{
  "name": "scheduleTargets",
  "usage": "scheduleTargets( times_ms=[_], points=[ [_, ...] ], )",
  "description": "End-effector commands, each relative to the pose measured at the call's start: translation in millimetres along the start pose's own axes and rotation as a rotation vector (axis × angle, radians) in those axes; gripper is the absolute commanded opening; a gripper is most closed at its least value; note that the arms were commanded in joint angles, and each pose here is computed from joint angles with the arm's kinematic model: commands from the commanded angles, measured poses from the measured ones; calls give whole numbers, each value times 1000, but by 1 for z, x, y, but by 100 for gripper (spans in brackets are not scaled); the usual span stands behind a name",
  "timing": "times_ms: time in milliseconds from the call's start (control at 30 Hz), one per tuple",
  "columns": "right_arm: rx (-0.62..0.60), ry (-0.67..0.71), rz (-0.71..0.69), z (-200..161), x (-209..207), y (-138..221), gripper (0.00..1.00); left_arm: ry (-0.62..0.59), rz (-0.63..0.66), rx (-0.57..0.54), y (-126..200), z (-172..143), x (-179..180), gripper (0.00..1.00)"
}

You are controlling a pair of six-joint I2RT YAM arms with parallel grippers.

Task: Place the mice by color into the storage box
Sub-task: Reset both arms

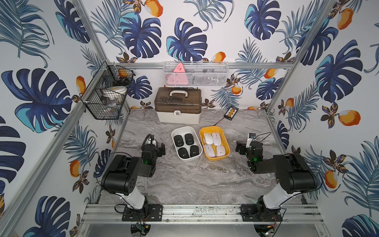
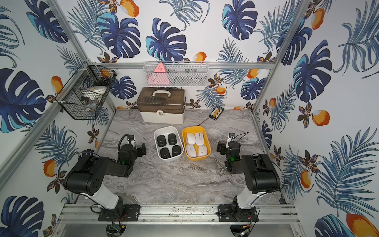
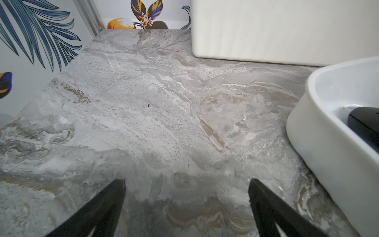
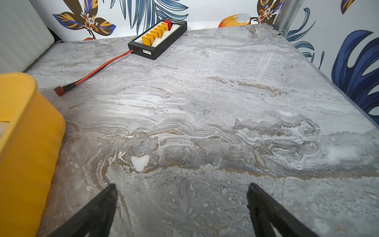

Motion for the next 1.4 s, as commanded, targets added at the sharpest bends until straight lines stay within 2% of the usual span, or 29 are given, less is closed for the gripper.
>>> scheduleTargets(
  times_ms=[0, 500, 533, 567, 600, 633, 667, 733, 767, 800, 900, 967, 1033, 1367],
  points=[
    [-61, 7, 12, 12, 2, 0, 100, -2, 10, -66, 1, 14, 2, 99],
    [-51, 10, 17, 10, 3, 0, 100, -1, 8, -71, 2, 15, 1, 99],
    [-46, 22, 52, 10, 8, 0, 100, -3, 6, -71, 2, 15, 1, 99],
    [-45, 89, 198, 9, 29, 4, 100, -35, -80, -65, 2, 15, -11, 99],
    [-61, 126, 276, 6, 39, 12, 100, -83, -205, -59, 2, 14, -29, 99],
    [-71, 138, 307, 3, 41, 19, 100, -121, -264, -77, 7, 15, -37, 99],
    [-81, 136, 305, 4, 41, 20, 100, -110, -248, -82, 7, 15, -34, 99],
    [-115, 74, 184, 6, 24, 18, 100, -76, -167, -56, 0, 14, -23, 99],
    [-143, 0, 47, 9, 3, 17, 100, -39, -78, -43, -4, 16, -11, 99],
    [-147, -99, -81, 9, -19, 18, 100, -30, -61, -56, -1, 14, -8, 99],
    [-118, -77, -51, 9, -16, 16, 100, -25, -51, -54, -2, 14, -7, 99],
    [-92, -17, 63, 10, 2, 6, 100, -26, -51, -53, -2, 15, -7, 99],
    [-9, 16, 118, 7, 11, -1, 100, -28, -51, -53, -2, 15, -7, 99],
    [-29, 13, 91, 9, 8, -1, 100, -27, -50, -54, -1, 15, -7, 99]
  ],
)
Point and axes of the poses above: each gripper's point midway between its finger pads, its own y axis back along the fingers, its own x axis along the line the jaws close on, z = x × y, the point moved 3 cm from there along y, back along the fingers, and after that the axes turned 2 degrees about -y, right-handed, at the moved point
